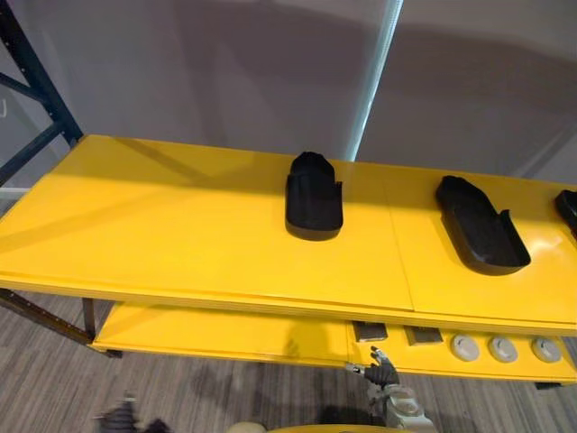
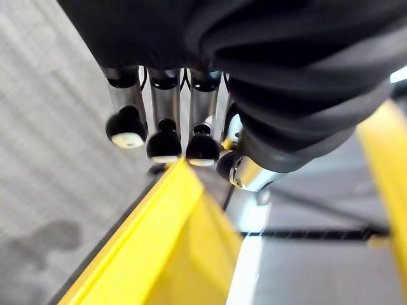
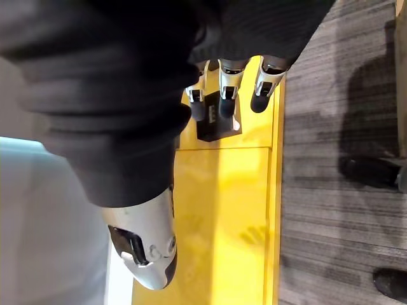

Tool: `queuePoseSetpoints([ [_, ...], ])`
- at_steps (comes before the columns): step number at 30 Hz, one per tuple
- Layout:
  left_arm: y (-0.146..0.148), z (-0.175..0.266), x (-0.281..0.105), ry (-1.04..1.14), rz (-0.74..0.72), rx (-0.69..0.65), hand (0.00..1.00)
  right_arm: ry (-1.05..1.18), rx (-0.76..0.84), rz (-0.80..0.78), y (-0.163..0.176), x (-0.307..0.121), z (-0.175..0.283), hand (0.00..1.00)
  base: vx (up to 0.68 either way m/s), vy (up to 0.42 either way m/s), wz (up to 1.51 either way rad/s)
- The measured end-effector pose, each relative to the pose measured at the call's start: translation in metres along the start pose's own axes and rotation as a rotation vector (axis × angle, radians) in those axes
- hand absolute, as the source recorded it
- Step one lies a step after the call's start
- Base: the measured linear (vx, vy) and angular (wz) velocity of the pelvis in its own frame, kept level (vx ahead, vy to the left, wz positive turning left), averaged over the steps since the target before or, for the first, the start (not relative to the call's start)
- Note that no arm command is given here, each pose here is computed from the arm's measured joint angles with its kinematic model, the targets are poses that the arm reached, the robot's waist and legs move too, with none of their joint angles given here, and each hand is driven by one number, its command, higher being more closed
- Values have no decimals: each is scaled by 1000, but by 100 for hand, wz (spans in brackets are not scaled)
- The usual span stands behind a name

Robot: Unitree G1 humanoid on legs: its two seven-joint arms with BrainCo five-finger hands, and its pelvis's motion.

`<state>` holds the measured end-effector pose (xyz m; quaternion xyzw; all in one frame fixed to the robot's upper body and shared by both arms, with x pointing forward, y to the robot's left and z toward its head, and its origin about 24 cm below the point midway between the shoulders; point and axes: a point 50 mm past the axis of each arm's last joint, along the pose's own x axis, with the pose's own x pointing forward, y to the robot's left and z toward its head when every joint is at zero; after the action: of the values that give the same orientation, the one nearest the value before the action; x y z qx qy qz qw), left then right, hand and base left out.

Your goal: Walk over and take plastic housings, then place them on the shelf

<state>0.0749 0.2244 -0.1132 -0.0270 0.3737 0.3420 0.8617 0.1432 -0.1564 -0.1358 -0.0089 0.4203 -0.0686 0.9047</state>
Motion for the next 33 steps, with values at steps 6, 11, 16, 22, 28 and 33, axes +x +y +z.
queuePoseSetpoints([
  [6,-45,-10,3,38,-186,184,0,38,11,-16,-3,0,-9,0,47,1,-10],
  [11,-55,-3,11,9,-214,282,0,63,27,-72,-17,3,-11,0,56,15,-16],
  [16,-45,-3,15,2,-193,335,0,35,41,-87,-20,7,0,0,-7,20,-14],
  [22,-48,11,22,-43,-196,357,0,21,64,-91,-21,8,4,0,-44,23,-2],
  [28,-54,16,19,-68,-195,325,0,-43,74,-101,-18,13,25,0,36,2,-55],
  [33,-83,45,16,-180,-251,281,0,-153,84,-100,-19,12,49,0,-36,135,-63],
])
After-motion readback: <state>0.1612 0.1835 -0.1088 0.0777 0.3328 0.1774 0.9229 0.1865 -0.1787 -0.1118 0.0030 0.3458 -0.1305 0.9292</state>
